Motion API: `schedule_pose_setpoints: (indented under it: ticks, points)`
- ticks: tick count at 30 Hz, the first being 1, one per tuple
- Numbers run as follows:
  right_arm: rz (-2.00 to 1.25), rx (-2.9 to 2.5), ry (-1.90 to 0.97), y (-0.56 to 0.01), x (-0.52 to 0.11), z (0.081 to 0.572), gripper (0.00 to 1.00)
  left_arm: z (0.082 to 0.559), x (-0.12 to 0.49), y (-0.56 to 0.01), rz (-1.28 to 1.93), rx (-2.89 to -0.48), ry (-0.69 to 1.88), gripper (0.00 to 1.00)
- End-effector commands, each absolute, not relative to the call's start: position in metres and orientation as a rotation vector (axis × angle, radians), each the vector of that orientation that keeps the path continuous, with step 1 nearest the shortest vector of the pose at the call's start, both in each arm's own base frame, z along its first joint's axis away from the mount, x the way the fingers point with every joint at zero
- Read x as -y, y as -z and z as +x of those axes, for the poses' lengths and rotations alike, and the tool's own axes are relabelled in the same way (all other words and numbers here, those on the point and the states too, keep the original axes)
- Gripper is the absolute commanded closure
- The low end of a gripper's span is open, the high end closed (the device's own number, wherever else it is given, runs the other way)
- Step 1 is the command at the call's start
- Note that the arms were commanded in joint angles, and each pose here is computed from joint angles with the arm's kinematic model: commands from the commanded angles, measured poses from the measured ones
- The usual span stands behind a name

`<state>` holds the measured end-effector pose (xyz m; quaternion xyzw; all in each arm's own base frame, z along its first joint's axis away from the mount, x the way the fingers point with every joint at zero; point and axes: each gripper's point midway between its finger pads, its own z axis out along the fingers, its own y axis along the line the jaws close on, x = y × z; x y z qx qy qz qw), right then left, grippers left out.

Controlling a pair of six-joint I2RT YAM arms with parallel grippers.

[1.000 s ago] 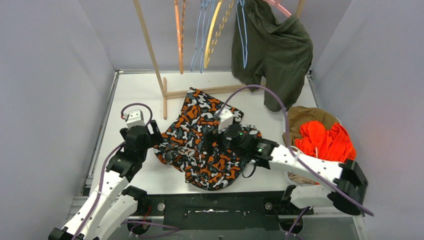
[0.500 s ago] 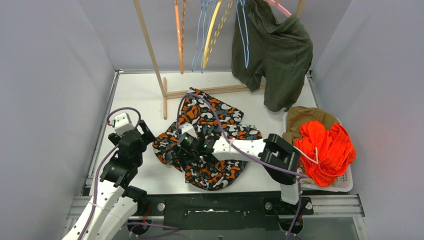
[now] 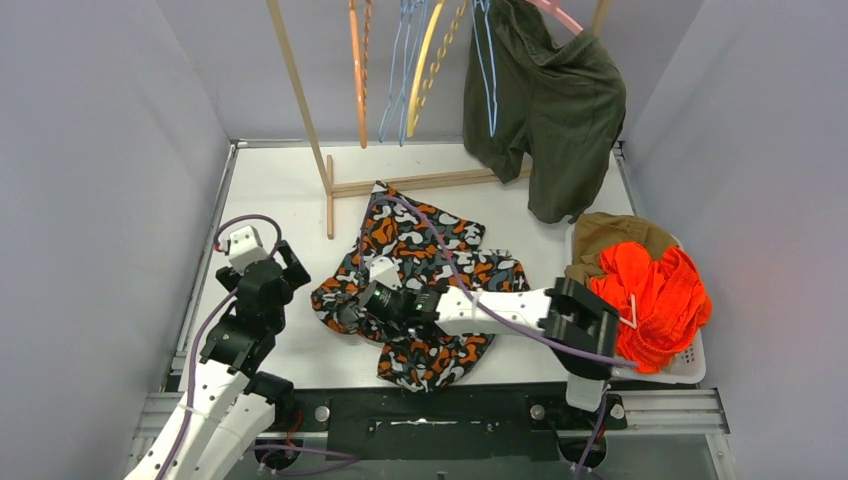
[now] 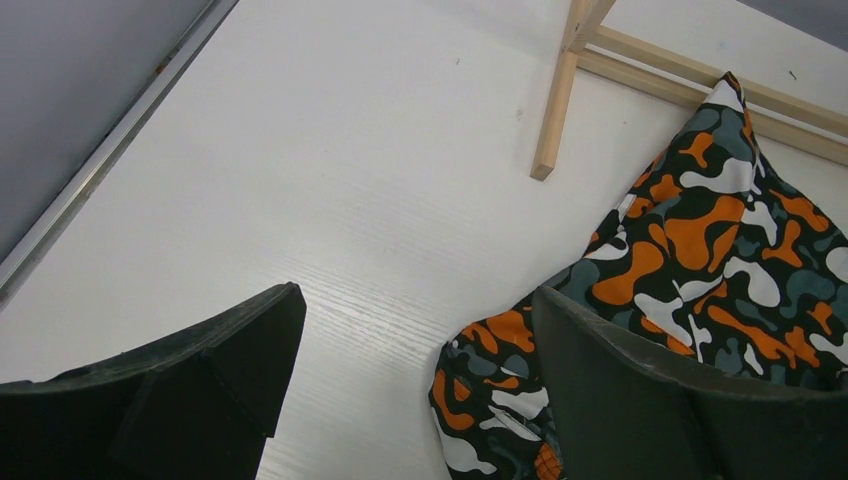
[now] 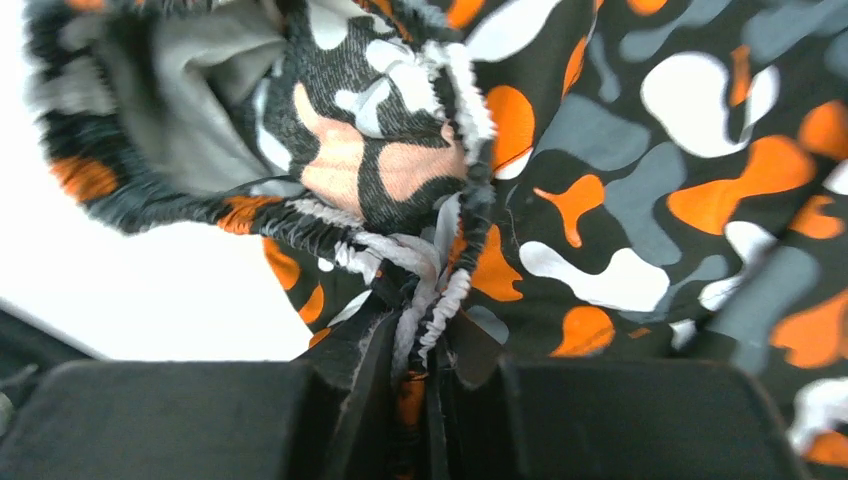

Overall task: Remove the shorts from the hanger
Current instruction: Adjust the shorts at the center of the board.

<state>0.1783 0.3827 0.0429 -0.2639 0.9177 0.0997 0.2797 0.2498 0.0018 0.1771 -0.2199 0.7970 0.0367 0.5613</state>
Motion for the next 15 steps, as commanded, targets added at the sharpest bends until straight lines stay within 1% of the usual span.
schedule_pose_setpoints:
  ticks: [1, 3, 5, 8, 11, 13, 15]
  points:
    - [-0.658, -2.088, -0.611, -0.192, -0.423, 0.169, 1.00, 0.254, -0.005, -0.196, -0.555, -1.812, -0.070, 0.15]
    - [-0.668, -1.949, -0.731, -0.245, -0.427, 0.154, 1.00, 0.253, -0.006, -0.196, -0.558, -1.810, -0.073, 0.15]
    - [-0.627, -1.844, -0.812, -0.285, -0.418, 0.145, 1.00, 0.253, -0.007, -0.196, -0.562, -1.808, -0.074, 0.15]
    - [-0.485, -1.767, -0.818, -0.316, -0.382, 0.153, 1.00, 0.251, -0.009, -0.199, -0.574, -1.797, -0.082, 0.15]
    - [-0.335, -1.858, -0.631, -0.273, -0.333, 0.183, 1.00, 0.249, -0.012, -0.201, -0.584, -1.784, -0.089, 0.15]
    - [-0.230, -2.014, -0.473, -0.219, -0.293, 0.198, 1.00, 0.249, -0.012, -0.200, -0.583, -1.786, -0.085, 0.15]
    - [0.012, -2.173, -0.370, -0.166, -0.253, 0.204, 1.00, 0.250, -0.009, -0.199, -0.575, -1.792, -0.076, 0.15]
